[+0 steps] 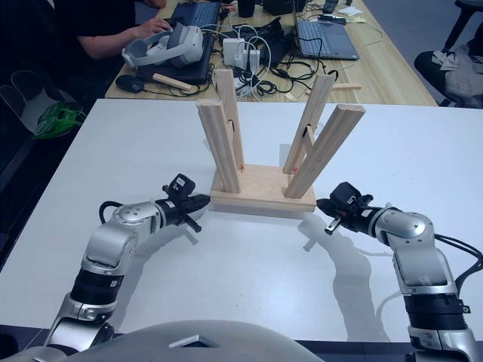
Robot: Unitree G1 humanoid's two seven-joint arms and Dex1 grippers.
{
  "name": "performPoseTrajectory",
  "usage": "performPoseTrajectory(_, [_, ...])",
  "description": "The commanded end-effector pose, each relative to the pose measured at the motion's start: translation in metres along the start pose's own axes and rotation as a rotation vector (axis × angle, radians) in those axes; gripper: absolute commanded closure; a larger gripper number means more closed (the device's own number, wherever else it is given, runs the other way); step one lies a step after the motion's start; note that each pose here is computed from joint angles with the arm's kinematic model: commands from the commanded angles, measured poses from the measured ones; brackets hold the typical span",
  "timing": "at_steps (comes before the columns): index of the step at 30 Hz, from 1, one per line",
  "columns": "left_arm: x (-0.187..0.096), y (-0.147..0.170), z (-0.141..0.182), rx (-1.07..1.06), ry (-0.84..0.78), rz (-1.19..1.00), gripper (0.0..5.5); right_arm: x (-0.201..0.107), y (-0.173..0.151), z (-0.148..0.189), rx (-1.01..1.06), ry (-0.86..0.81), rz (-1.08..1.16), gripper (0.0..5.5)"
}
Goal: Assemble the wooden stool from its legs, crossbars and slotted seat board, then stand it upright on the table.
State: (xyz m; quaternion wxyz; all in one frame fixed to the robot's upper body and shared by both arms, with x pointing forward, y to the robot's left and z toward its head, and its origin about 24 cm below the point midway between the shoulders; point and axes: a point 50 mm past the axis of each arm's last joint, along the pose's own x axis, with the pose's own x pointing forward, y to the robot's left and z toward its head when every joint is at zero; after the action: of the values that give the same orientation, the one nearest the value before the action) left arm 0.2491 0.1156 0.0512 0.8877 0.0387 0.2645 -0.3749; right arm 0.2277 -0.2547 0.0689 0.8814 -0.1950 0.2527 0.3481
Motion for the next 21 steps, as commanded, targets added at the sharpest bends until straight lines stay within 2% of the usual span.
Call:
performPoseTrajectory(1, [0.009, -0.043, 0.028, -0.008, -0.178, -0.320, 5.46, 0.014, 0.025, 0.039, -0.006, -0.234, 0.194, 5.50])
performPoseTrajectory(21, [-0.003, -0.047, 0.035, -0.086, -0.324, -0.451, 5.46, 0.008, 0.033, 0.060, 0.144, -0.348, 0.287, 5.50])
